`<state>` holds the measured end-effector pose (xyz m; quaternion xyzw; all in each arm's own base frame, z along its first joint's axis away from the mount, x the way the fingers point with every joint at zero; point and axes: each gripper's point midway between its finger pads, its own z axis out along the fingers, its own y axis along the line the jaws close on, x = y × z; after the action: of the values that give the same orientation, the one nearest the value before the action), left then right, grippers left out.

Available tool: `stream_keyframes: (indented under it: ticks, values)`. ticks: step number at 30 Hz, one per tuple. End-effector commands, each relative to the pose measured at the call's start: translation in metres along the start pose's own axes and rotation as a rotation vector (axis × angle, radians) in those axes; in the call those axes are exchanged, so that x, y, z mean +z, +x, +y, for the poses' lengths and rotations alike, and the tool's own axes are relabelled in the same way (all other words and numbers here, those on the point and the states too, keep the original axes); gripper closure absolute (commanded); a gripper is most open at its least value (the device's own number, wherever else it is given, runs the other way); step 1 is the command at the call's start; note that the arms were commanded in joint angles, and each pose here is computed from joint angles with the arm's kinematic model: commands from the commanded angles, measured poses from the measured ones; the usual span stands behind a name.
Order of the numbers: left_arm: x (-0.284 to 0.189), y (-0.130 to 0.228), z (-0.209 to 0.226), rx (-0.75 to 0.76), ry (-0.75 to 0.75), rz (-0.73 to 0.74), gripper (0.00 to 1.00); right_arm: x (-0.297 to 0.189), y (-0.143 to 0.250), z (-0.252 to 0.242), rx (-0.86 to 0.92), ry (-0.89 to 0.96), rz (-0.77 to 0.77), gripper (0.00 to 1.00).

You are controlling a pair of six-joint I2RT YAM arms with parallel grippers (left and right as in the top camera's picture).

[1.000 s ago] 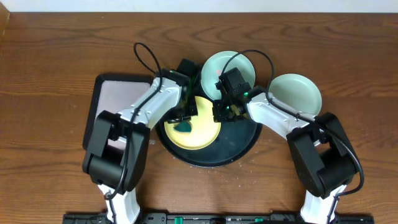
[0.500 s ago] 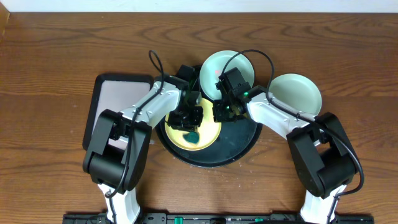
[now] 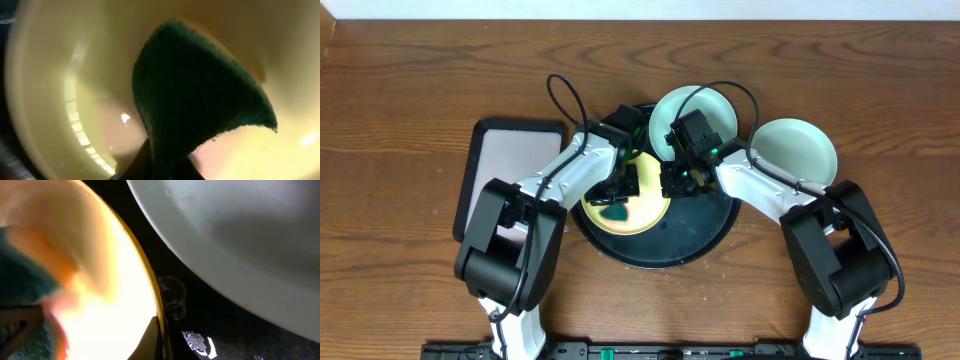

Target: Clean dirty plates on tray and stack at the side

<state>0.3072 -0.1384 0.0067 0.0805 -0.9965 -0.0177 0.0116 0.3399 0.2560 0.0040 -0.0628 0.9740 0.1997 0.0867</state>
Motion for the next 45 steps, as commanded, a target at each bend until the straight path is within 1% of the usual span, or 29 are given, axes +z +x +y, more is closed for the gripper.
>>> stream_keyframes:
  ticks: [1, 3, 5, 7, 8, 11, 16, 18, 20, 22, 24, 26, 27, 30, 32, 34, 35, 37, 39, 40, 42, 45]
  values:
    - [0.017, 0.009, 0.038, -0.052, -0.183, 0.027, 0.93, 0.007, 0.002, -0.011, 0.008, 0.053, 0.005, 0.99]
    - [0.019, 0.025, 0.016, 0.077, -0.062, 0.116, 0.93, 0.007, 0.002, -0.011, 0.008, 0.055, 0.003, 0.99]
    - [0.015, 0.043, -0.012, 0.201, 0.11, 0.207, 0.92, 0.007, 0.002, -0.011, 0.007, 0.055, 0.004, 0.99]
    - [0.009, 0.056, -0.033, 0.234, 0.237, 0.264, 0.93, 0.007, 0.002, -0.011, 0.007, 0.055, 0.004, 0.99]
    - [0.007, 0.057, -0.039, 0.232, 0.273, 0.273, 0.93, 0.007, 0.002, -0.011, 0.007, 0.055, 0.004, 0.99]
    - [0.007, 0.049, -0.047, 0.238, 0.306, 0.236, 0.93, 0.007, 0.002, -0.011, 0.007, 0.055, 0.004, 0.99]
    - [0.002, 0.016, -0.057, 0.24, 0.341, 0.115, 0.94, 0.007, 0.002, -0.011, 0.007, 0.056, 0.005, 0.99]
    - [-0.001, 0.0, -0.053, 0.234, 0.319, 0.06, 0.93, 0.007, 0.002, -0.011, 0.007, 0.055, 0.004, 0.99]
    - [-0.002, -0.018, -0.043, 0.221, 0.258, -0.002, 0.93, 0.007, 0.002, -0.011, 0.007, 0.055, 0.004, 0.99]
    - [0.0, -0.034, -0.023, 0.186, 0.142, -0.065, 0.92, 0.007, 0.002, -0.011, 0.007, 0.055, 0.004, 0.99]
    - [0.001, -0.043, 0.008, 0.072, -0.023, -0.113, 0.92, 0.007, 0.002, -0.011, 0.004, 0.055, 0.005, 0.99]
    - [-0.002, -0.044, 0.036, -0.037, -0.167, -0.14, 0.92, 0.007, 0.002, -0.011, 0.004, 0.056, 0.005, 0.99]
    - [-0.003, -0.042, 0.045, -0.065, -0.215, -0.144, 0.92, 0.007, 0.002, -0.011, 0.004, 0.056, 0.005, 0.99]
    - [-0.003, -0.033, 0.05, -0.07, -0.233, -0.11, 0.93, 0.007, 0.002, -0.011, 0.004, 0.055, 0.004, 0.99]
    - [-0.001, -0.025, 0.043, -0.065, -0.196, -0.068, 0.93, 0.007, 0.002, -0.011, 0.004, 0.055, 0.004, 0.99]
    - [0.001, -0.013, 0.026, 0.0, -0.101, 0.002, 0.93, 0.007, 0.002, -0.011, 0.004, 0.055, 0.004, 0.99]
    - [0.002, -0.001, 0.005, 0.098, 0.025, 0.075, 0.93, 0.007, 0.002, -0.011, 0.004, 0.055, 0.005, 0.99]
    - [-0.002, 0.013, -0.019, 0.197, 0.175, 0.142, 0.93, 0.007, 0.002, -0.011, 0.004, 0.055, 0.005, 0.99]
    - [-0.007, 0.022, -0.037, 0.27, 0.292, 0.177, 0.93, 0.007, 0.002, -0.011, 0.004, 0.055, 0.004, 0.99]
    - [-0.01, 0.024, -0.043, 0.295, 0.333, 0.183, 0.93, 0.007, 0.002, -0.011, 0.004, 0.055, 0.004, 0.99]
    - [-0.011, 0.02, -0.048, 0.309, 0.359, 0.163, 0.93, 0.007, 0.002, -0.011, 0.003, 0.055, 0.004, 0.99]
    - [-0.011, 0.003, -0.058, 0.322, 0.386, 0.085, 0.93, 0.007, 0.002, -0.011, 0.004, 0.055, 0.004, 0.99]
